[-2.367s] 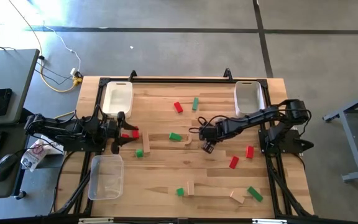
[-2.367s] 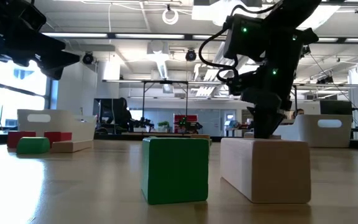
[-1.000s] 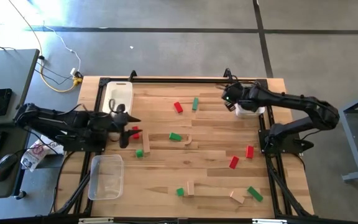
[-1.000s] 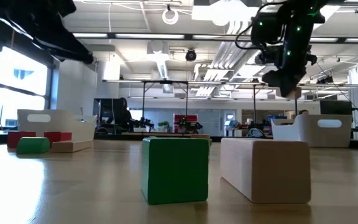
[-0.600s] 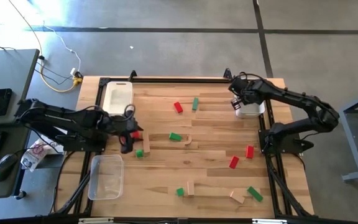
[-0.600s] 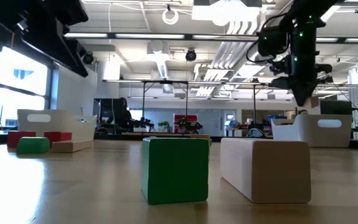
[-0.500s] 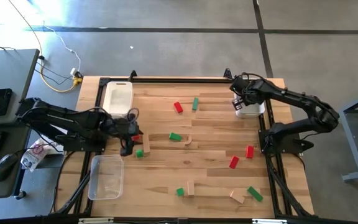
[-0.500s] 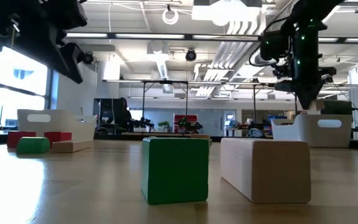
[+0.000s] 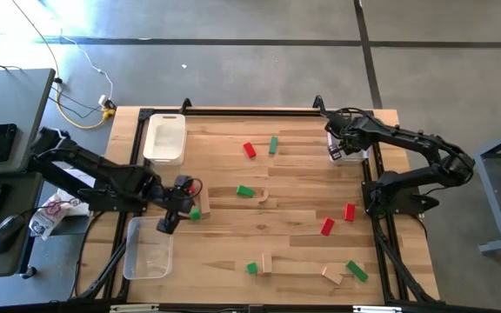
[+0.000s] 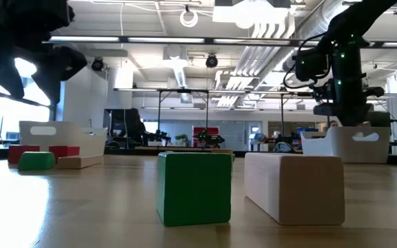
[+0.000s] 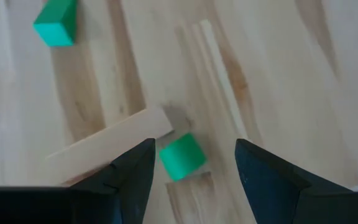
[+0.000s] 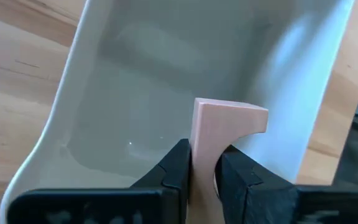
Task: Sort & place blocks by color
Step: Put the light brown block into the gray bin, then put the green block into the transparent bin
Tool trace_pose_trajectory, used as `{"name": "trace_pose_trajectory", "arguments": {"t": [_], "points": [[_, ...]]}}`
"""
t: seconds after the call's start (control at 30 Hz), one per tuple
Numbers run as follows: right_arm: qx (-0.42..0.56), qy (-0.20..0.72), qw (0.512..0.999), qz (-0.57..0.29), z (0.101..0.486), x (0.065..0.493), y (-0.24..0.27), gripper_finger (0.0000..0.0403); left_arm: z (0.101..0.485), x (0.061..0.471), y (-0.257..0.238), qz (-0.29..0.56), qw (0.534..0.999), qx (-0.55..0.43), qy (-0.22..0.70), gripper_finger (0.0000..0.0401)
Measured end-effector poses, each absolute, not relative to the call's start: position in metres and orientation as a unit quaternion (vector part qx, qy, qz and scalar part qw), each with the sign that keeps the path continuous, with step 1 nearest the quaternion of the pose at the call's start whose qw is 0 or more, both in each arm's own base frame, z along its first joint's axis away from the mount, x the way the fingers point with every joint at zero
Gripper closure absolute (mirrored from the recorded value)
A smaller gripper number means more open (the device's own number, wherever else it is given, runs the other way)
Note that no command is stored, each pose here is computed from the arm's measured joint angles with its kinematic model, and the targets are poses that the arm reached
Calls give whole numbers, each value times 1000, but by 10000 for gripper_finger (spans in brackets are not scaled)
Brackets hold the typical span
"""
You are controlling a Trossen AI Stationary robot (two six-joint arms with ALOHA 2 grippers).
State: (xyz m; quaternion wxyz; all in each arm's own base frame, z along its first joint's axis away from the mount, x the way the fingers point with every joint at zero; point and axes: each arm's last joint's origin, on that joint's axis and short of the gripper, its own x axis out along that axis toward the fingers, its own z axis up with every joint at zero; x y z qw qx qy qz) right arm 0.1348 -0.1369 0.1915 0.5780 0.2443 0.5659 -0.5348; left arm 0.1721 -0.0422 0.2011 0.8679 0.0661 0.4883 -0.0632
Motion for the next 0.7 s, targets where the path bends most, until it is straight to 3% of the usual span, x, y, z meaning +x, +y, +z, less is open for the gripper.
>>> {"name": "trace_pose_trajectory", "arguments": {"t": [0.37, 0.7], "points": [[239, 564, 599, -516, 191, 139, -138, 302, 203, 173, -53, -138, 863, 176, 454, 192], [238, 558, 612, -507, 193, 143, -134, 279, 201, 179, -47, -136, 847, 259, 444, 192]]}}
